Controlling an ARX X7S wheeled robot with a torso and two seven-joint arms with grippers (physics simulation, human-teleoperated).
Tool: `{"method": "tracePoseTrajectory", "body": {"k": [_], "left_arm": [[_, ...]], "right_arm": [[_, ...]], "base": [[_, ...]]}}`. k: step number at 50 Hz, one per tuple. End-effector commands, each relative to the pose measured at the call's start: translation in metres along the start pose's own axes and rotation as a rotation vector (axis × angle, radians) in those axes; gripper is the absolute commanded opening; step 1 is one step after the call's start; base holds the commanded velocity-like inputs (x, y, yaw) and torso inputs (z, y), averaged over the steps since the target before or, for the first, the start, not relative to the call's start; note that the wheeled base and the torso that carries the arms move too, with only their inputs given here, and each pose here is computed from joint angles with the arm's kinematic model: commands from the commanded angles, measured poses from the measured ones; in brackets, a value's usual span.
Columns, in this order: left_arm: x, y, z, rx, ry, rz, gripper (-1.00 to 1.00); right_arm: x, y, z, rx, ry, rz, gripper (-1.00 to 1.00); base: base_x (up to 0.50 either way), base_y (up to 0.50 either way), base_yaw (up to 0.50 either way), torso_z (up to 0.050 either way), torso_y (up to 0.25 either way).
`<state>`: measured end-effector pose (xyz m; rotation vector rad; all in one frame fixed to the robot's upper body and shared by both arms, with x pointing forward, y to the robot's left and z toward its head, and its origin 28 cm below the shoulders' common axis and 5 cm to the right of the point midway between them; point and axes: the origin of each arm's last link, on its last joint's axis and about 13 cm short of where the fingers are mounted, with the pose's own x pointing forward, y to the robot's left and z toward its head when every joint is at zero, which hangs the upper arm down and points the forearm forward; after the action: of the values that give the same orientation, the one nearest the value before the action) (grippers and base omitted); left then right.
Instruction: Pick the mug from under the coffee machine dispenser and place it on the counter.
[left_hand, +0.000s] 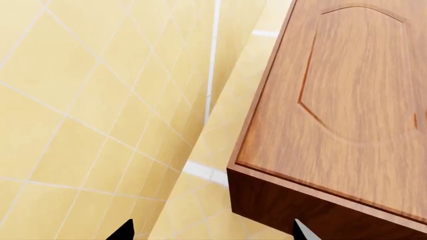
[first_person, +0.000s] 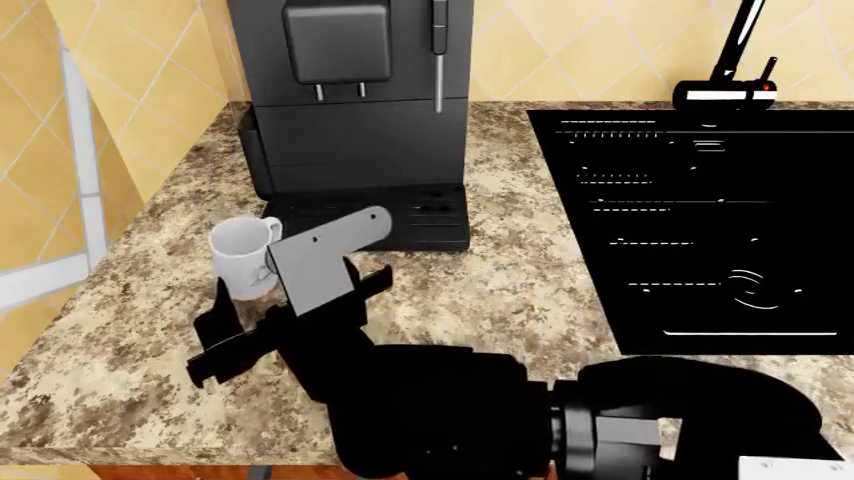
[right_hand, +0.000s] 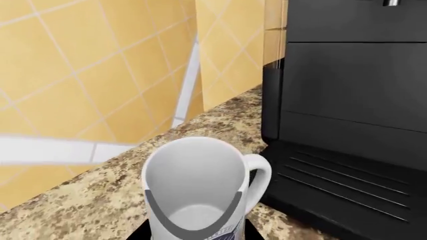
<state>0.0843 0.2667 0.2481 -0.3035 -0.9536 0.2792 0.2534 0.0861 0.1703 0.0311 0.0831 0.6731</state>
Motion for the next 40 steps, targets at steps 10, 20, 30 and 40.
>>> {"method": "tracePoseTrajectory", "body": {"k": [10,20,30,40], "left_arm": [[-0.001,0.000,0.000,0.001,0.001,0.001,1.00],[-0.001,0.000,0.000,0.001,0.001,0.001,1.00],[-0.001,0.001,0.000,0.001,0.000,0.003,1.00],[-0.001,0.001,0.000,0.001,0.000,0.004,1.00]], "right_arm": [[-0.004,0.000,-0.016,-0.026,0.022,0.005,-1.00],[-0.003,0.001,-0.023,-0.028,0.047,0.007,-1.00],[-0.001,0.002,-0.028,-0.026,0.068,0.012,-1.00],[-0.001,0.001,-0.031,-0.022,0.075,0.012,-1.00]], "base": [[0.00,0.00,0.00,0.000,0.000],[0.00,0.00,0.00,0.000,0.000],[0.00,0.00,0.00,0.000,0.001],[0.00,0.00,0.00,0.000,0.000]]}}
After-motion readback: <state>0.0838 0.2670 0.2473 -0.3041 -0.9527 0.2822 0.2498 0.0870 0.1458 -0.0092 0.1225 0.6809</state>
